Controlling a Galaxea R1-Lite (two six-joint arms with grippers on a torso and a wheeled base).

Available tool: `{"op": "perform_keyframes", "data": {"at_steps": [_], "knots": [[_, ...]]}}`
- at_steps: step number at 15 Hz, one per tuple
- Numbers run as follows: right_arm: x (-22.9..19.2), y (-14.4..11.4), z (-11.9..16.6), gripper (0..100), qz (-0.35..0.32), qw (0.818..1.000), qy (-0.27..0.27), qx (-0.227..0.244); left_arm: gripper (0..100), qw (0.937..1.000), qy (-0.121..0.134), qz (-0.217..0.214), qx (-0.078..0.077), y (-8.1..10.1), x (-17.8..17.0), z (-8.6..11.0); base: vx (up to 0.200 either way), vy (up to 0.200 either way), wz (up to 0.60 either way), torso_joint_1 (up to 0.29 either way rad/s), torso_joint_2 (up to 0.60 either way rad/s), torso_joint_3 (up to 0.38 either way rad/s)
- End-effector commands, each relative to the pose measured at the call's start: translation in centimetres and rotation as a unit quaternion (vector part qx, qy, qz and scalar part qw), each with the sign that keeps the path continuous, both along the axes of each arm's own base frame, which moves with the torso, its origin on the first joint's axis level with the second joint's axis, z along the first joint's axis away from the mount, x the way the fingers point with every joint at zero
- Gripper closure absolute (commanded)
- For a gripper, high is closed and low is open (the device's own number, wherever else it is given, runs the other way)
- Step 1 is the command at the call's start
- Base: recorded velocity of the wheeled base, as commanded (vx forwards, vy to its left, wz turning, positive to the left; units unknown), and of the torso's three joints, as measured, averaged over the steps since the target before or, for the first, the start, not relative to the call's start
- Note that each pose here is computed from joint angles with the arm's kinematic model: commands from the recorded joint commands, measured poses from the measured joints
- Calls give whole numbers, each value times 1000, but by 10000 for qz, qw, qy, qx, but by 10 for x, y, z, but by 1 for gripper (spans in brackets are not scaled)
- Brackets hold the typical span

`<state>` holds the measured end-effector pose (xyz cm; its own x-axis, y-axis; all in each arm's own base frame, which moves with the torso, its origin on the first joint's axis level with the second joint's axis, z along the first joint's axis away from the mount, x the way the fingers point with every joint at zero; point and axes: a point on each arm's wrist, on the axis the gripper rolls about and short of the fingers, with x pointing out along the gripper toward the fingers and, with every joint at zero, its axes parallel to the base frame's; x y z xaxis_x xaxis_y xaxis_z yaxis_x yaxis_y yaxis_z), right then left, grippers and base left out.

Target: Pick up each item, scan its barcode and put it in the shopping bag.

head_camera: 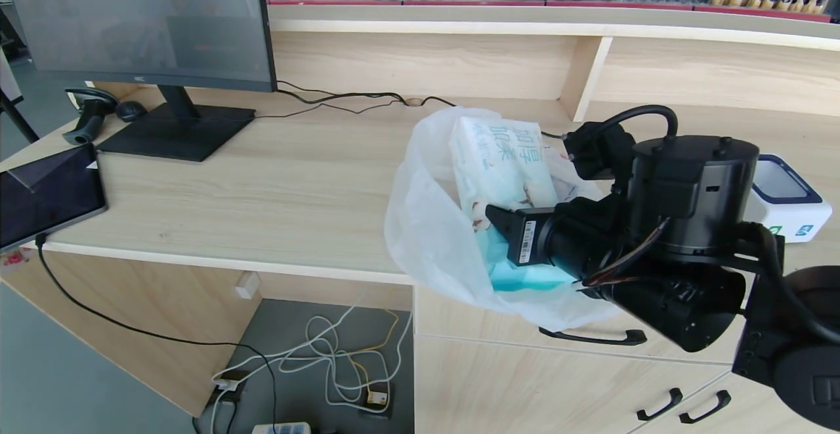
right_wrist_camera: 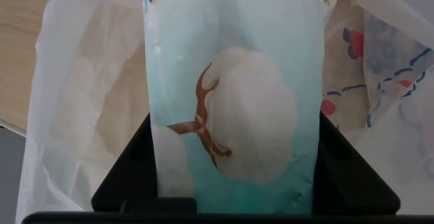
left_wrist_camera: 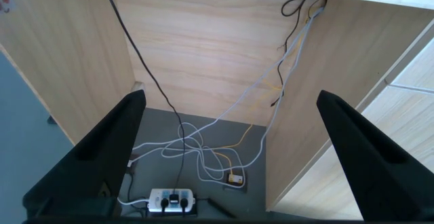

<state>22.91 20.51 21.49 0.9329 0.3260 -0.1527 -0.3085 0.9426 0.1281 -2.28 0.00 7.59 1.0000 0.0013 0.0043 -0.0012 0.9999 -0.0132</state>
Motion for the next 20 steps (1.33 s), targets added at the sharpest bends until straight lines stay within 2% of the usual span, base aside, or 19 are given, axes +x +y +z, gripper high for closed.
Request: {"op": "perform_keyframes", "data": {"at_steps": [1, 6, 7, 10, 15, 20], "knots": [[2, 1, -9, 100, -5, 9999, 110, -100, 0, 10000, -2, 1, -3, 0, 0, 0, 0, 0, 0, 0, 0, 0], [3, 3, -17, 100, -12, 9997, 211, -149, 0, 10000, -2, 1, -11, 0, 0, 0, 0, 0, 0, 0, 0, 0], [4, 3, -16, 0, -12, 9997, 194, -133, 0, 10000, -2, 9, -11, 0, 0, 0, 0, 0, 0, 0, 0, 0], [3, 4, -14, 0, 9, 10000, 68, -51, 0, 10000, -2, 1, -3, 0, 0, 0, 0, 0, 0, 0, 0, 0], [-5, 0, -3, 0, 92, 9938, -1080, 228, 0, 10000, -2, 1, -3, 0, 0, 0, 0, 0, 0, 0, 0, 0], [-11, -4, -3, 0, 88, 9870, -1562, 365, 0, 10000, -2, 9, -3, 0, 0, 0, 0, 0, 0, 0, 0, 0]]}}
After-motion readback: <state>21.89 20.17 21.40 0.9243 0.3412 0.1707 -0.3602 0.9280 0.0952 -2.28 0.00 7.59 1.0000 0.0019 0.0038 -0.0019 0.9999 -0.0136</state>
